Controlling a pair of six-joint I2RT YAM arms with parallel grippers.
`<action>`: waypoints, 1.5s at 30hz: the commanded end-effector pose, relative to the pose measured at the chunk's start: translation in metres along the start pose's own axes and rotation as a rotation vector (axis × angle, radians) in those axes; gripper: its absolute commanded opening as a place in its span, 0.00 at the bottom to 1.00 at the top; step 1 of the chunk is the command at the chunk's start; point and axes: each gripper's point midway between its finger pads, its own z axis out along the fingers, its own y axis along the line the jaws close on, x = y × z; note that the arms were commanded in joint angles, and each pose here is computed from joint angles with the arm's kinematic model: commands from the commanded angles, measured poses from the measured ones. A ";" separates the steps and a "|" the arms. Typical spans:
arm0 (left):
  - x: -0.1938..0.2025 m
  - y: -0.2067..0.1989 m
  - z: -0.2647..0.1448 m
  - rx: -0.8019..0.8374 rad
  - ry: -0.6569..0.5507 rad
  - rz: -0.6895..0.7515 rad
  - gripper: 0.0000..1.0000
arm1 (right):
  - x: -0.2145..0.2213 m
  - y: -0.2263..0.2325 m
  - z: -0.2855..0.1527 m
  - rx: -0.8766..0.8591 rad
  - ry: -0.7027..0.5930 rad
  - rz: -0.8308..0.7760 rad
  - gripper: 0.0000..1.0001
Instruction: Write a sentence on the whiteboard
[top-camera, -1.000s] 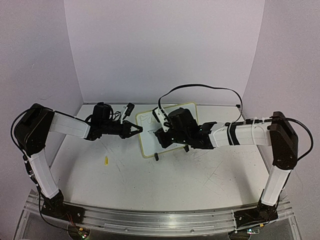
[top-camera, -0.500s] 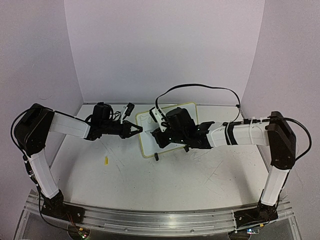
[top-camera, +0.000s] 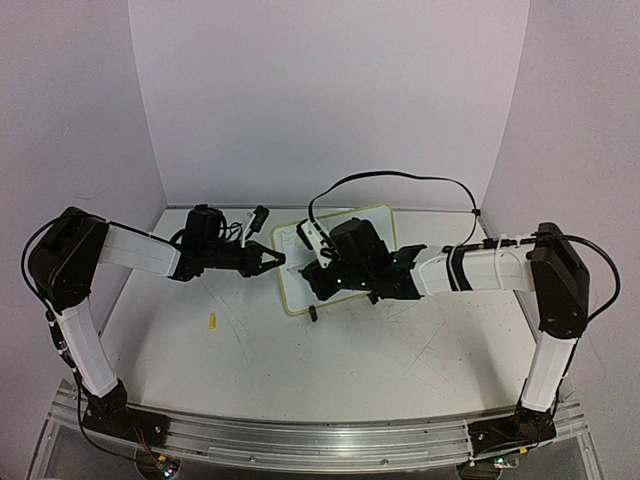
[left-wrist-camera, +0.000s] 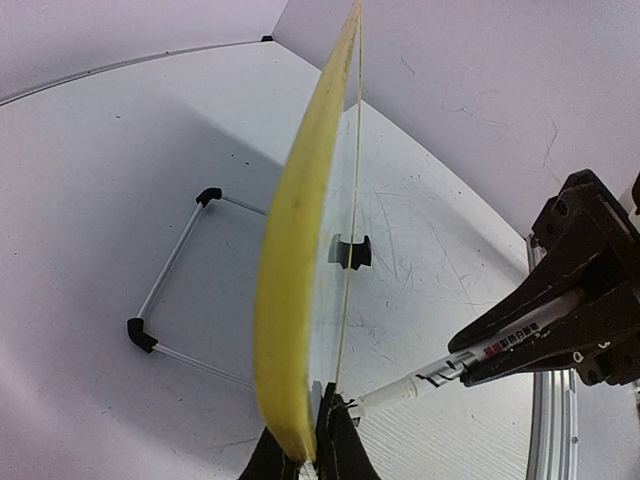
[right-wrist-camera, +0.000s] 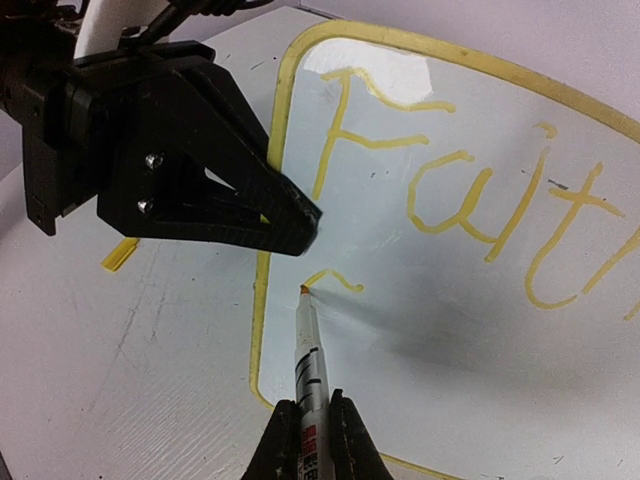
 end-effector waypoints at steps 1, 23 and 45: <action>0.004 0.033 -0.004 -0.171 0.028 0.037 0.00 | 0.006 -0.002 0.005 0.009 0.016 0.017 0.00; 0.004 0.033 -0.003 -0.170 0.031 0.036 0.00 | -0.007 -0.030 -0.015 0.139 -0.030 0.026 0.00; 0.006 0.033 -0.002 -0.167 0.037 0.035 0.00 | -0.037 -0.046 -0.023 0.186 -0.109 0.048 0.00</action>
